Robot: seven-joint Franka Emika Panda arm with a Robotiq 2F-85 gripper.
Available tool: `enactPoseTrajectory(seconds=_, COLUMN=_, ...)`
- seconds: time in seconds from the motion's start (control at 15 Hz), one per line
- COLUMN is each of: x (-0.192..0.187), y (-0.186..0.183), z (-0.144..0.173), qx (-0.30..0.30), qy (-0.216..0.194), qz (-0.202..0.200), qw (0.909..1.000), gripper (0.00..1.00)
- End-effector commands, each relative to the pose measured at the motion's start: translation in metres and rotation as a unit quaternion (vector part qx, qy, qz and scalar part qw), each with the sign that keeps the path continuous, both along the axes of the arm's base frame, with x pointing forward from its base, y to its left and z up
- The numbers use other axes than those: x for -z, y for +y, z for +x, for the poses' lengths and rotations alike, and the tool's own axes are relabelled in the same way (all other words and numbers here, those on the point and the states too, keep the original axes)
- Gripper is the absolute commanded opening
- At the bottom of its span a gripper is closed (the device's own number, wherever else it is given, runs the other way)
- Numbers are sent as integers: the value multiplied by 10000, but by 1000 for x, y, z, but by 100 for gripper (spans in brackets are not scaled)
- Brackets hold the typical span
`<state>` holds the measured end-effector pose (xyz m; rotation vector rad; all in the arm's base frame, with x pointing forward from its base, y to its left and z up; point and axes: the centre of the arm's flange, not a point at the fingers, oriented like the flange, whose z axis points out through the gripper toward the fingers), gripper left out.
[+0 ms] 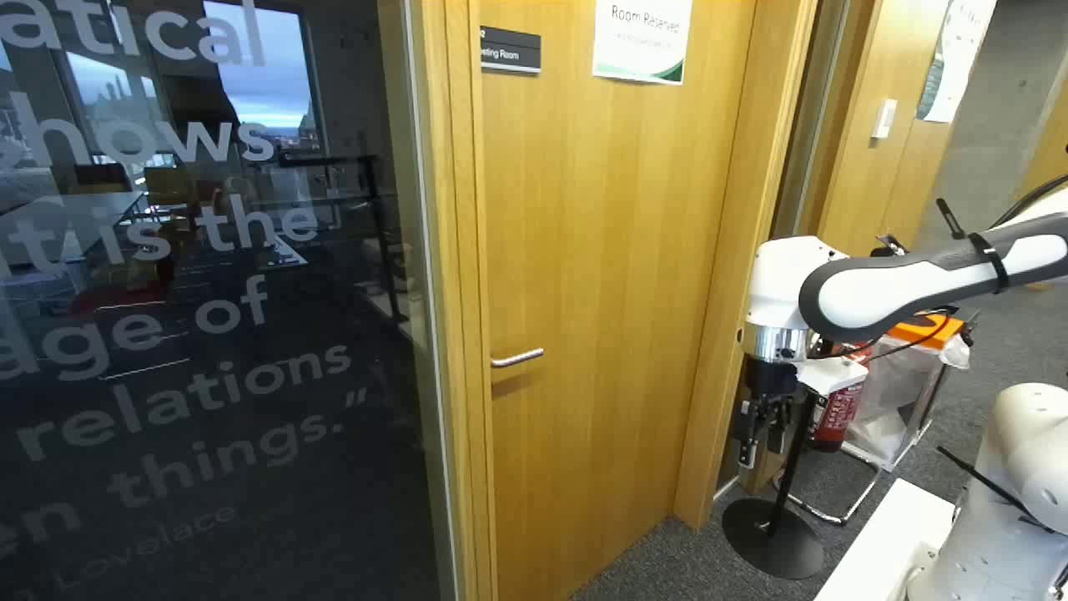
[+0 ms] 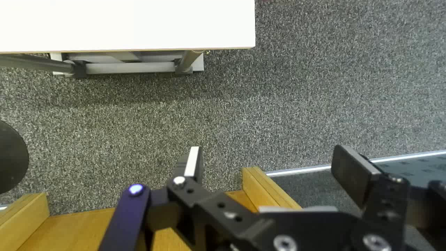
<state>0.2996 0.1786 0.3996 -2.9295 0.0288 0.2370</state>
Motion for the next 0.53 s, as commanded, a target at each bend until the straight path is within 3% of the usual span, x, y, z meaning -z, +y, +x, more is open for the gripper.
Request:
enactPoseTrajectory(seconds=0.0, x=0, y=0, z=0, qx=0, qy=0, qz=0, qw=10000, gripper=100)
enactPoseTrajectory(seconds=0.47, x=0, y=0, z=0, qx=0, qy=0, qz=0, qw=10000, gripper=100)
